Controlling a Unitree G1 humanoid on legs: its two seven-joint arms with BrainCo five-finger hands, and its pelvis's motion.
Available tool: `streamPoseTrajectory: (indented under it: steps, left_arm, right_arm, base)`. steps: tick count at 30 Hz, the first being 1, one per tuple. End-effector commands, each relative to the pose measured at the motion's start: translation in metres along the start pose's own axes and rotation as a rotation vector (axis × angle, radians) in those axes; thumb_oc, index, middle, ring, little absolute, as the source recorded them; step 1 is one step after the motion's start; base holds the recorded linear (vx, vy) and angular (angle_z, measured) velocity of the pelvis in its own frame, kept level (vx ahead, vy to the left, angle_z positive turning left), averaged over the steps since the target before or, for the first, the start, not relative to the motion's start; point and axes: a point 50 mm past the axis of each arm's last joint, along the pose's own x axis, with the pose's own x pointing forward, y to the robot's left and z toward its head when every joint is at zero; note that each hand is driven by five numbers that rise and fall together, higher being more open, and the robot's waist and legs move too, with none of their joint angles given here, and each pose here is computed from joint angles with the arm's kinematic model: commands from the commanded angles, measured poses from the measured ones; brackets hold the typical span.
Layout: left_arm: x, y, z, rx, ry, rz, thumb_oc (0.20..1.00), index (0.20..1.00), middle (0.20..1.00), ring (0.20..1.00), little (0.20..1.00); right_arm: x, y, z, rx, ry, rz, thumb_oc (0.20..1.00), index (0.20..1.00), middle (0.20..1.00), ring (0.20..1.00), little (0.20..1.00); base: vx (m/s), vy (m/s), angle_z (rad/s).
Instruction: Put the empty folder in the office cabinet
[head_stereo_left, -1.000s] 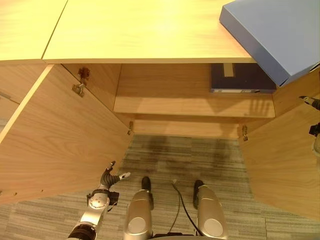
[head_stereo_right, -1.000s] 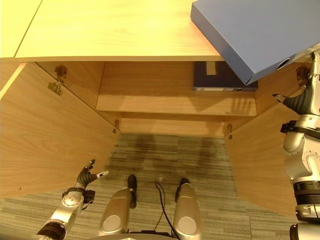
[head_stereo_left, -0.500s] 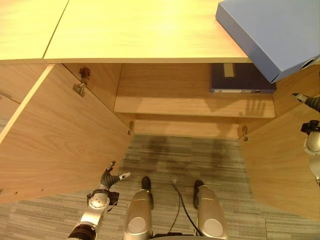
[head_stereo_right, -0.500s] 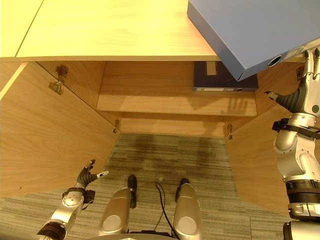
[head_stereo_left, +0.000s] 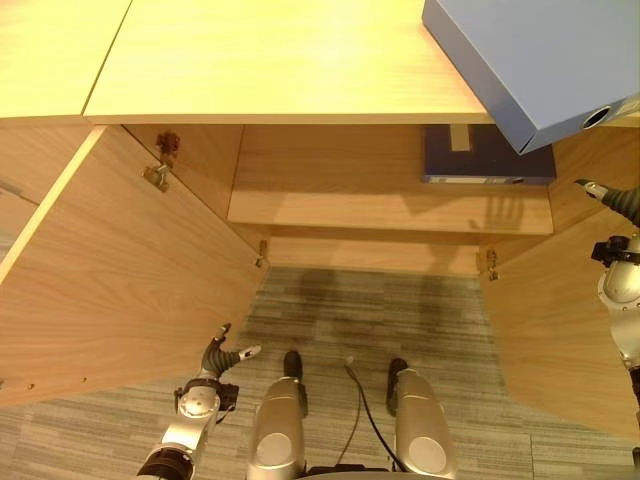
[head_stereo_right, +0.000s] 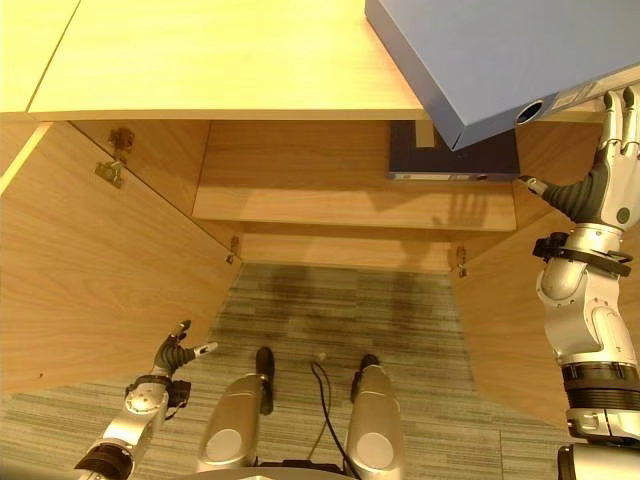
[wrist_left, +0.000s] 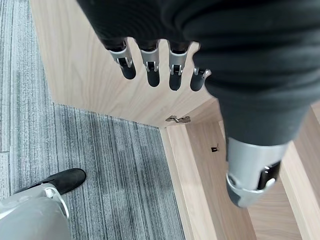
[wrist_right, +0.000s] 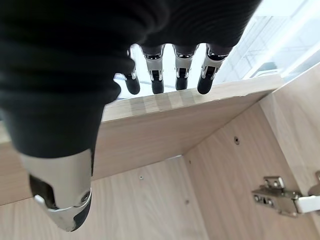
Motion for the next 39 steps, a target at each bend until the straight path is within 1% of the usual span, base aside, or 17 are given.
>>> streamPoseTrajectory:
  steps: [1, 7, 16, 21, 23, 27, 28, 31, 35, 39]
  left_arm:
    - [0.002, 0.005, 0.009, 0.014, -0.049, 0.021, 1.000, 1.000, 1.000, 1.000, 1.000]
    - [0.001, 0.004, 0.009, 0.007, -0.046, 0.019, 1.000, 1.000, 1.000, 1.000, 1.000]
    - [0.000, 0.006, 0.005, 0.026, -0.036, 0.024, 1.000, 1.000, 1.000, 1.000, 1.000]
    - [0.000, 0.006, 0.007, 0.025, -0.042, 0.021, 1.000, 1.000, 1.000, 1.000, 1.000]
    - [0.001, 0.005, 0.008, 0.018, -0.046, 0.018, 1.000, 1.000, 1.000, 1.000, 1.000]
    - [0.001, 0.006, 0.008, 0.010, -0.044, 0.021, 1.000, 1.000, 1.000, 1.000, 1.000]
    - [0.001, 0.006, 0.008, 0.006, -0.043, 0.018, 1.000, 1.000, 1.000, 1.000, 1.000]
    - [0.001, 0.006, 0.008, 0.002, -0.047, 0.022, 1.000, 1.000, 1.000, 1.000, 1.000]
    - [0.001, 0.008, 0.010, -0.011, -0.053, 0.034, 1.000, 1.000, 1.000, 1.000, 1.000]
    - [0.001, 0.008, 0.011, -0.021, -0.059, 0.036, 1.000, 1.000, 1.000, 1.000, 1.000]
  right_arm:
    - [0.014, -0.030, 0.018, 0.097, -0.055, -0.193, 1.000, 1.000, 1.000, 1.000, 1.000]
    - [0.015, -0.037, 0.024, 0.104, -0.081, -0.227, 1.000, 1.000, 1.000, 1.000, 1.000]
    - [0.019, -0.049, 0.013, 0.021, -0.062, -0.278, 1.000, 1.000, 1.000, 1.000, 1.000]
    - [0.024, -0.055, 0.013, 0.032, -0.054, -0.320, 1.000, 1.000, 1.000, 1.000, 1.000]
    - [0.027, -0.057, 0.021, 0.073, -0.079, -0.337, 1.000, 1.000, 1.000, 1.000, 1.000]
    - [0.029, -0.056, 0.035, 0.090, -0.147, -0.303, 1.000, 1.000, 1.000, 1.000, 1.000]
    - [0.029, -0.051, 0.045, 0.096, -0.202, -0.254, 1.000, 1.000, 1.000, 1.000, 1.000]
    - [0.028, -0.042, 0.058, 0.125, -0.263, -0.177, 1.000, 1.000, 1.000, 1.000, 1.000]
    - [0.024, -0.027, 0.065, 0.163, -0.289, -0.084, 1.000, 1.000, 1.000, 1.000, 1.000]
    - [0.022, -0.021, 0.070, 0.184, -0.306, -0.035, 1.000, 1.000, 1.000, 1.000, 1.000]
  base:
    - [0.00, 0.000, 0.00]
    - [0.00, 0.000, 0.00]
    - [0.00, 0.000, 0.00]
    - [0.00, 0.000, 0.00]
    - [0.00, 0.000, 0.00]
    - [0.00, 0.000, 0.00]
    - [0.00, 0.000, 0.00]
    - [0.00, 0.000, 0.00]
    - [0.00, 0.000, 0.00]
    - [0.02, -0.003, 0.06]
